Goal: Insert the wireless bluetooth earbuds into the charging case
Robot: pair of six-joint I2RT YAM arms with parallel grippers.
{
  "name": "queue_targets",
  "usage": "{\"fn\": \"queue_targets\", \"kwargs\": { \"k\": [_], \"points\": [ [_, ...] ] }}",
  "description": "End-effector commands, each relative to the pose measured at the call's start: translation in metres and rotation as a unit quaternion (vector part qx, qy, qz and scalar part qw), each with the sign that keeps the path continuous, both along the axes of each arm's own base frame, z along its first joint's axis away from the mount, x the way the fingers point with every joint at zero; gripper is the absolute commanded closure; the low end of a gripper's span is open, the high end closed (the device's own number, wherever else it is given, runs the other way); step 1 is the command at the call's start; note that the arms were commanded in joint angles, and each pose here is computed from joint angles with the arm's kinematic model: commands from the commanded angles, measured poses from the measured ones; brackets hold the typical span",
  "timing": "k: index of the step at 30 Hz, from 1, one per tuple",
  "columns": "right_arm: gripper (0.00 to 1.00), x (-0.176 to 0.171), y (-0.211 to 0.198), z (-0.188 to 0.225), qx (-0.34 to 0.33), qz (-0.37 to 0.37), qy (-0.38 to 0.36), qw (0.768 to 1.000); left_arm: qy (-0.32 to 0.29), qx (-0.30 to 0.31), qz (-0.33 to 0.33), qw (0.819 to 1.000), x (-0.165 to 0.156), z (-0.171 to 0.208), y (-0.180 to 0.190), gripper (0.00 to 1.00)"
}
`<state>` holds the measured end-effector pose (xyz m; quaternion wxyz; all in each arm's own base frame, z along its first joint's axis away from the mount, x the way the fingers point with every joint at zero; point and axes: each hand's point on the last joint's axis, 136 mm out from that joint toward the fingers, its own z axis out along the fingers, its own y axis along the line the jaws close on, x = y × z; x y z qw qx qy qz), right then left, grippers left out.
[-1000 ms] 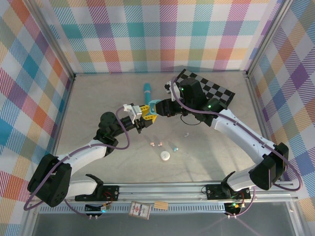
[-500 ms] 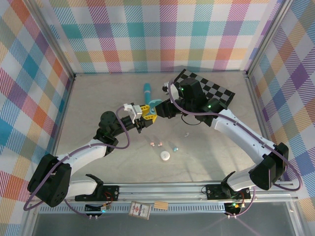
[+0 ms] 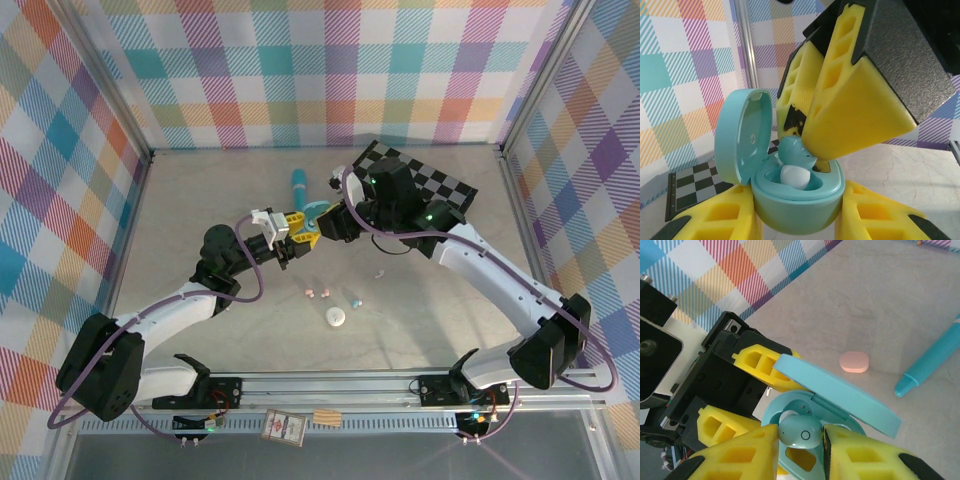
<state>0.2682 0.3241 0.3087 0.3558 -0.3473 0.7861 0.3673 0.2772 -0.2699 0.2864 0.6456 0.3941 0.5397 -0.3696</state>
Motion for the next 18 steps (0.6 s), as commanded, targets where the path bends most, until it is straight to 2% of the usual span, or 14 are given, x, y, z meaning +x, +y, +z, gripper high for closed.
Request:
{"fn": "queue_targets", "kwargs": {
  "k": [1,18],
  "points": [
    [0.71,-0.0084,-0.0048,0.0168,0.005,0.017,-0.031,0.999,-0.035,-0.014,-0.015,0.999,-0.0092,0.0246,-0.0022,0.72],
    [0.7,-0.0108,0.0035,0.0106,-0.006,0.048,-0.017,0.999,-0.033,-0.006,-0.029,0.999,-0.0129,0.0215,-0.0046,0.72]
  ]
}}
